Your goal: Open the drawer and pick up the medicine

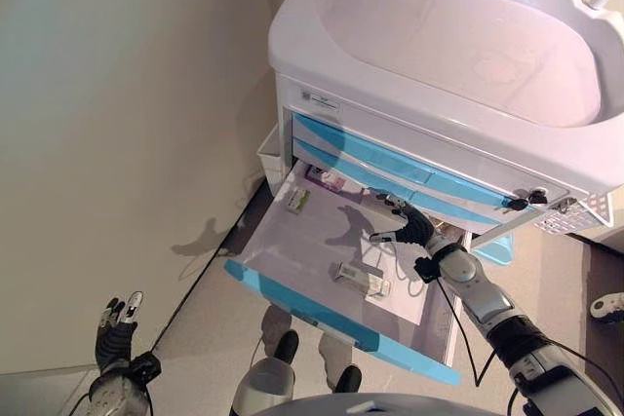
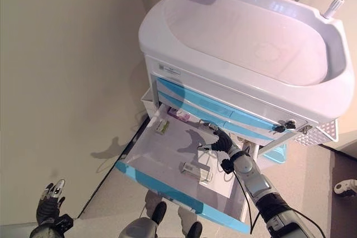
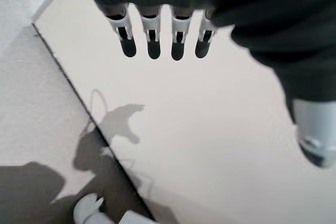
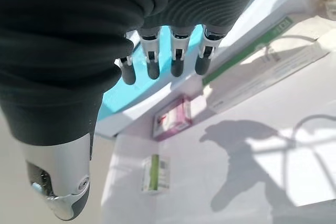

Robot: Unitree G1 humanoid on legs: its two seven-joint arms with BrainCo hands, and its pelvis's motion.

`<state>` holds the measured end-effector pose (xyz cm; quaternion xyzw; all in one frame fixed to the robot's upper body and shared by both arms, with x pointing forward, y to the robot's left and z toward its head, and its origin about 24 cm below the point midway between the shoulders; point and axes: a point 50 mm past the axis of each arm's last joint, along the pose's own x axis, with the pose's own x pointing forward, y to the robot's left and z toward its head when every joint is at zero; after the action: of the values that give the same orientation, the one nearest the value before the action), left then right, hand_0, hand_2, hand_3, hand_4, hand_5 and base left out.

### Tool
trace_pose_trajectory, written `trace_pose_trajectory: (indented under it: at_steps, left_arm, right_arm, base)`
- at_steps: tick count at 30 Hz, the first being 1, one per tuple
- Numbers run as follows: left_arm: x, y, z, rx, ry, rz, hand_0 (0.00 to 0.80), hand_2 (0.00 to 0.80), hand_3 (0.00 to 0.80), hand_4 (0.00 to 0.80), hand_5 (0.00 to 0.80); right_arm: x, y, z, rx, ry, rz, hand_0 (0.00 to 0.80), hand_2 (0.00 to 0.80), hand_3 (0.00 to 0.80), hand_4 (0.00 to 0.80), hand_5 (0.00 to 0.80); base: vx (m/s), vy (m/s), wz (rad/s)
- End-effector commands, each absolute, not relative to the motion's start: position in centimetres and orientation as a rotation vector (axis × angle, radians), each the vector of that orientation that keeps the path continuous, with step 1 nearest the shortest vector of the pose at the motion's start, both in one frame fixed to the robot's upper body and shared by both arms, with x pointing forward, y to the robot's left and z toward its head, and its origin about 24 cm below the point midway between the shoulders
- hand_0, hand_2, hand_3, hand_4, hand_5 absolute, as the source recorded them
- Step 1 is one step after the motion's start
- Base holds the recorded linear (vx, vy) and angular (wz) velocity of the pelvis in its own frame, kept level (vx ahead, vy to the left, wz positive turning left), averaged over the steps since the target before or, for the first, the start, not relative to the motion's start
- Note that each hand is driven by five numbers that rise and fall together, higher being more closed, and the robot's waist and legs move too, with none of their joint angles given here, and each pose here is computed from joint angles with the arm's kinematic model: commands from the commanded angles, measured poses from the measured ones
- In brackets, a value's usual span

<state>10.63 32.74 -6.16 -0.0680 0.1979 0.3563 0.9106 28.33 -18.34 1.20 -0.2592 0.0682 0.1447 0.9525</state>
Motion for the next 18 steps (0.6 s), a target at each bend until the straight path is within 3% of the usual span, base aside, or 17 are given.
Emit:
trace_pose_trajectory:
  at_steps: [1,8,18]
  left_arm:
    - [10.0,34.8,-5.4,-0.046,0.409,0.767,0.0,0.0,0.0,0.0,0.0]
    - [8.3,35.7,-8.1,0.349,0.751,0.647,0.0,0.0,0.0,0.0,0.0]
    - [5.3,34.0,-11.7,0.474,1.057,0.505,0.0,0.0,0.0,0.0,0.0]
  right_arm:
    - [28.7,-18.5,2.3,-0.567,0.082,0.3,0.0,0.0,0.0,0.0,0.0]
    - [28.4,-17.5,2.9,-0.522,0.036,0.333,0.0,0.0,0.0,0.0,0.0]
    - [27.1,-14.8,3.2,-0.487,-0.025,0.46,0.0,0.0,0.0,0.0,0.0]
  base:
    - [-0.013,-0.007,0.04]
    - [0.0,0.0,0.0]
    - [-0.012,0.021,-0.18]
